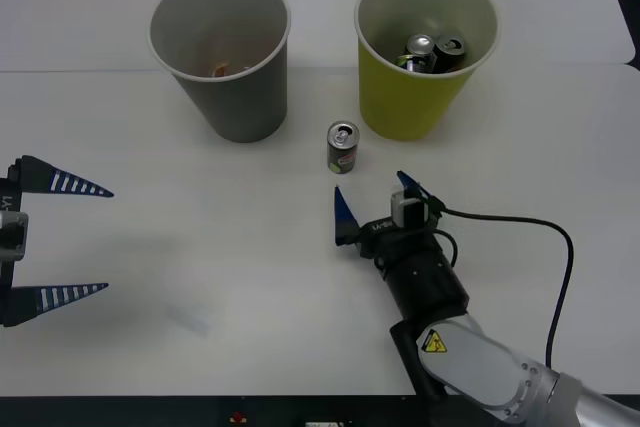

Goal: Put the can into the green bin and the plastic bottle into the gray bin

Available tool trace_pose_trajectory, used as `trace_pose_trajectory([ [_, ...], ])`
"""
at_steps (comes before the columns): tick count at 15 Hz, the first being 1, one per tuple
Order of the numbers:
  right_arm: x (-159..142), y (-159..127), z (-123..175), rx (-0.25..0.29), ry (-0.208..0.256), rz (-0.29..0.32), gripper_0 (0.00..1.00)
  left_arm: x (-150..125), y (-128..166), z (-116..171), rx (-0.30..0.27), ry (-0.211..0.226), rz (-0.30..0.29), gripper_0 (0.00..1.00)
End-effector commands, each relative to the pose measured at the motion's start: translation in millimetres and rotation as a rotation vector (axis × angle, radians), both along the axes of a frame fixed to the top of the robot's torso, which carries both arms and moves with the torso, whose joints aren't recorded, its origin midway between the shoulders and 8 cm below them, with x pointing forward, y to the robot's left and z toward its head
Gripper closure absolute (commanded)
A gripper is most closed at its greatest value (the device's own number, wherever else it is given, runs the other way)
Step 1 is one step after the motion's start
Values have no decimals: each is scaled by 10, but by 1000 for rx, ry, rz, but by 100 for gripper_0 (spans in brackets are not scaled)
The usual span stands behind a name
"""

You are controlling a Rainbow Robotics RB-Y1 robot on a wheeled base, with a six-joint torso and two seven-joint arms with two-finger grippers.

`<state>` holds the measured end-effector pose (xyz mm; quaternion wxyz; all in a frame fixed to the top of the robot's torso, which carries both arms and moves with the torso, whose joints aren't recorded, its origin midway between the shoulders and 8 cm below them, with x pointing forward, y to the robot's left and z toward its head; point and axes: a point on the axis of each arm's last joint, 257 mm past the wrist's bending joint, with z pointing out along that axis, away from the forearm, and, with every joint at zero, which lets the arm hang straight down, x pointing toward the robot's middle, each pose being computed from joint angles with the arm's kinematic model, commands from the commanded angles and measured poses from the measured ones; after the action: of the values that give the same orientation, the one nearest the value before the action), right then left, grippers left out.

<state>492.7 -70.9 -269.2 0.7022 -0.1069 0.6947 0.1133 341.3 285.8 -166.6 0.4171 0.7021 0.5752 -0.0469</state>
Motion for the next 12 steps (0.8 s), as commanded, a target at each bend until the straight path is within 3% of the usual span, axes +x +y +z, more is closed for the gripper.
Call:
trace_pose_trajectory([
  [1, 28, 131, -5, -9, -10, 7, 0, 0, 0, 0, 0, 0, 0, 0],
  [12, 401, 428, 21, -33, -34, -18, 0, 0, 0, 0, 0, 0, 0, 0],
])
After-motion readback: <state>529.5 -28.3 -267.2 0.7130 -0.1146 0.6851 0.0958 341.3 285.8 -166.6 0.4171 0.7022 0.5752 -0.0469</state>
